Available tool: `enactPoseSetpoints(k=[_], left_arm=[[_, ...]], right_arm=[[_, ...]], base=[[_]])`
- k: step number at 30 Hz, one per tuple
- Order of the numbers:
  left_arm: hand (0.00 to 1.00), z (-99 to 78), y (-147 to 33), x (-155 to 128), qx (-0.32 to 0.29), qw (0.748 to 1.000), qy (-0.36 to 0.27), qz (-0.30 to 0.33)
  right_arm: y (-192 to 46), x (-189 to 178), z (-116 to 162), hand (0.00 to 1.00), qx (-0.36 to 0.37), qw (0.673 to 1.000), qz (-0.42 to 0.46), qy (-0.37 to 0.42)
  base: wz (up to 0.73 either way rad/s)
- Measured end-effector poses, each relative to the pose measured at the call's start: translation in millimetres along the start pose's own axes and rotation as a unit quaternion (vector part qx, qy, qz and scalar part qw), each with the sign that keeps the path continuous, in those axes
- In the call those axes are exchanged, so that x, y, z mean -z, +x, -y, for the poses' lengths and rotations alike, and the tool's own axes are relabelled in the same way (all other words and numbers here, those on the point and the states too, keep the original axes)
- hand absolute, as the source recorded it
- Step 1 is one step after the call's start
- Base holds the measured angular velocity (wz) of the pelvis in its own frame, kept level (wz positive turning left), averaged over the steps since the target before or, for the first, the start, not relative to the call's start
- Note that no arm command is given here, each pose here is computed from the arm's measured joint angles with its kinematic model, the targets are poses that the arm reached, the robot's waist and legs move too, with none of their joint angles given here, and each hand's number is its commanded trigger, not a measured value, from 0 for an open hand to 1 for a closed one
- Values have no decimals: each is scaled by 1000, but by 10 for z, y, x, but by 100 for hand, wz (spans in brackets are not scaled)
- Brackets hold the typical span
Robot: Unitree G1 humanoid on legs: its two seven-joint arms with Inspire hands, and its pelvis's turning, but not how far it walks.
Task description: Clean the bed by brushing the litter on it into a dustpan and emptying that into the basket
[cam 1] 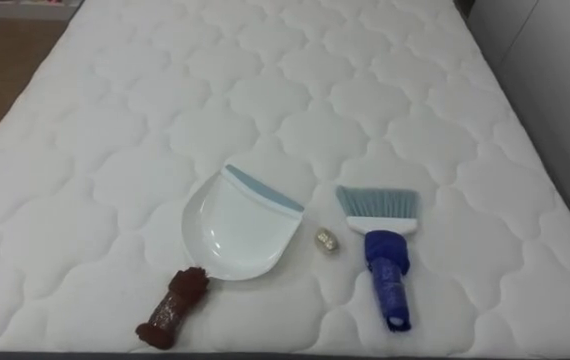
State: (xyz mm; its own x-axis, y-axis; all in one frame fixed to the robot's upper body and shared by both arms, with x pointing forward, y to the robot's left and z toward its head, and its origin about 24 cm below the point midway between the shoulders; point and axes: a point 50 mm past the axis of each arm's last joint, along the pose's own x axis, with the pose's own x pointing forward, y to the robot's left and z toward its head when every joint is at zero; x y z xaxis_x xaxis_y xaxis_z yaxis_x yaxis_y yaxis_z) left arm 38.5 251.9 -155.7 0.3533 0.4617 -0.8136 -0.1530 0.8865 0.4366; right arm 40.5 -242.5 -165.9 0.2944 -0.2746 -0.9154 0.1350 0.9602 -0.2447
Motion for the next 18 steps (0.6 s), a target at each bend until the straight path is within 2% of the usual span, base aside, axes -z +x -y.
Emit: enactPoseSetpoints(k=[3,6,9,11,14,18], left_arm=[[0,-76,16,-211,-41,998,-18,49],[0,-125,12,-557,-79,988,-26,129],[0,-165,-43,-897,-114,970,-12,213],[0,-204,-127,-1155,-141,950,-10,279],[0,-206,-216,-1378,-163,927,-13,336],[0,-165,-274,-1540,-171,913,-22,369]], right_arm=[[6,-29,4,0,0,1000,4,-2],[16,-85,-11,0,-3,1000,15,-17],[12,-87,-8,0,-3,1000,21,-19],[12,-86,-5,0,-3,1000,21,-20],[13,-91,-5,0,-4,1000,21,-20],[15,-102,-4,0,-9,999,23,-21]], base=[[0],[0],[1],[4],[0],[0]])
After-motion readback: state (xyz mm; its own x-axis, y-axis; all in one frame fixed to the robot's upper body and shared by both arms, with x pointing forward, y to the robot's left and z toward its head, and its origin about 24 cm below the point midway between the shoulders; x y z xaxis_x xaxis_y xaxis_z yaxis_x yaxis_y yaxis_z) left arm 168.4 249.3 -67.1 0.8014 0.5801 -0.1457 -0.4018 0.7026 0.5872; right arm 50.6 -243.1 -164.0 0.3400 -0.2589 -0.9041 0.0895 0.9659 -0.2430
